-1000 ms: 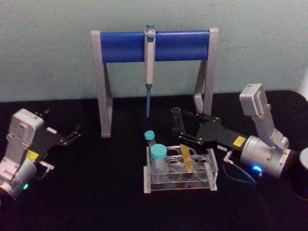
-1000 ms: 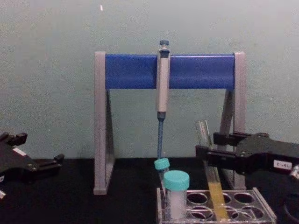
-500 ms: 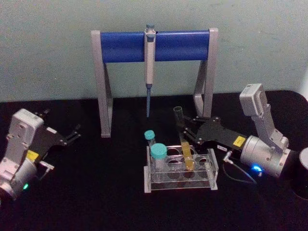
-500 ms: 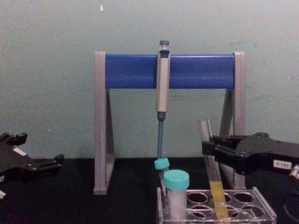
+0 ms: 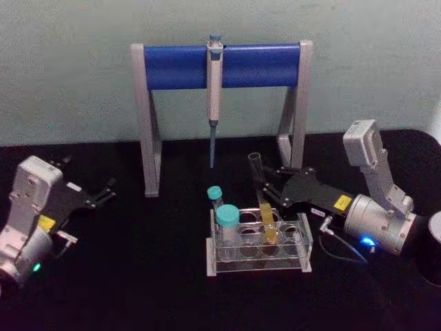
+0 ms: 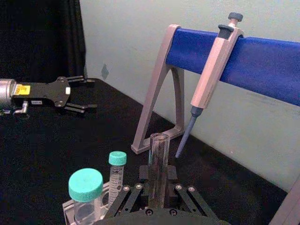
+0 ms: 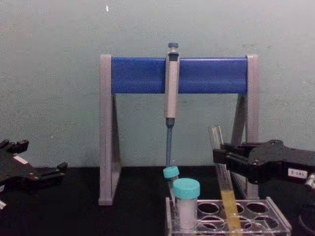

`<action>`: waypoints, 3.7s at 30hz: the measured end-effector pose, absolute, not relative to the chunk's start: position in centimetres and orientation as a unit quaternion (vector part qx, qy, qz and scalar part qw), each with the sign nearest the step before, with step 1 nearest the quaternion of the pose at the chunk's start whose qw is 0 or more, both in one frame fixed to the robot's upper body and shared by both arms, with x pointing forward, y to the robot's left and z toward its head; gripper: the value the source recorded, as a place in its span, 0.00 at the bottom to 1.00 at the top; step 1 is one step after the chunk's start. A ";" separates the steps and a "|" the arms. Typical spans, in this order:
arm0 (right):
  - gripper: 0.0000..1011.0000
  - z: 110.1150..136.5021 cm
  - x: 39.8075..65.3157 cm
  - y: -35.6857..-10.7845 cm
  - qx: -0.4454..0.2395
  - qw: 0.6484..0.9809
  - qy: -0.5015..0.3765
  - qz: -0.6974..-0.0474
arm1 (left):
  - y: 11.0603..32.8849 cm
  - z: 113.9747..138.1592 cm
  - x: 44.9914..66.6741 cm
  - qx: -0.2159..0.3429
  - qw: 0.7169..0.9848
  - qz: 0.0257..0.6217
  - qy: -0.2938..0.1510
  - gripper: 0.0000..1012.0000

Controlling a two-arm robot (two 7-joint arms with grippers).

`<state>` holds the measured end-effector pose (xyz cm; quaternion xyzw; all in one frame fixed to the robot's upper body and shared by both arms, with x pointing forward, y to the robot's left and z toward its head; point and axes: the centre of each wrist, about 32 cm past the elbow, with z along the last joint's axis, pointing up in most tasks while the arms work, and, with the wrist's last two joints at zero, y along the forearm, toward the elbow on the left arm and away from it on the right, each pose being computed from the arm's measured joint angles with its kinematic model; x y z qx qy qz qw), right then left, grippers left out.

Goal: Pick up the test tube from the test tube rack, shake it, then place it back into the test tube rack.

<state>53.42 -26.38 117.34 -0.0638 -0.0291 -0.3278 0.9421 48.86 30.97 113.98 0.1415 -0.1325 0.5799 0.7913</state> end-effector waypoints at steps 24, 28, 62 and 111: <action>0.22 117.5 53.1 -26.9 -0.025 0.944 -0.024 -0.328 | 31.0 114.0 48.9 0.141 0.791 0.580 -0.132 0.99; 0.22 117.8 52.8 -27.1 -0.004 0.945 -0.024 -0.326 | 31.0 114.0 48.9 0.141 0.791 0.580 -0.132 0.99; 0.22 120.3 51.9 -27.5 0.101 0.941 -0.074 -0.314 | 31.0 114.0 48.9 0.141 0.791 0.580 -0.132 0.99; 0.22 120.2 53.1 -28.1 0.061 0.936 -0.092 -0.334 | 31.0 114.0 48.9 0.141 0.791 0.580 -0.132 0.99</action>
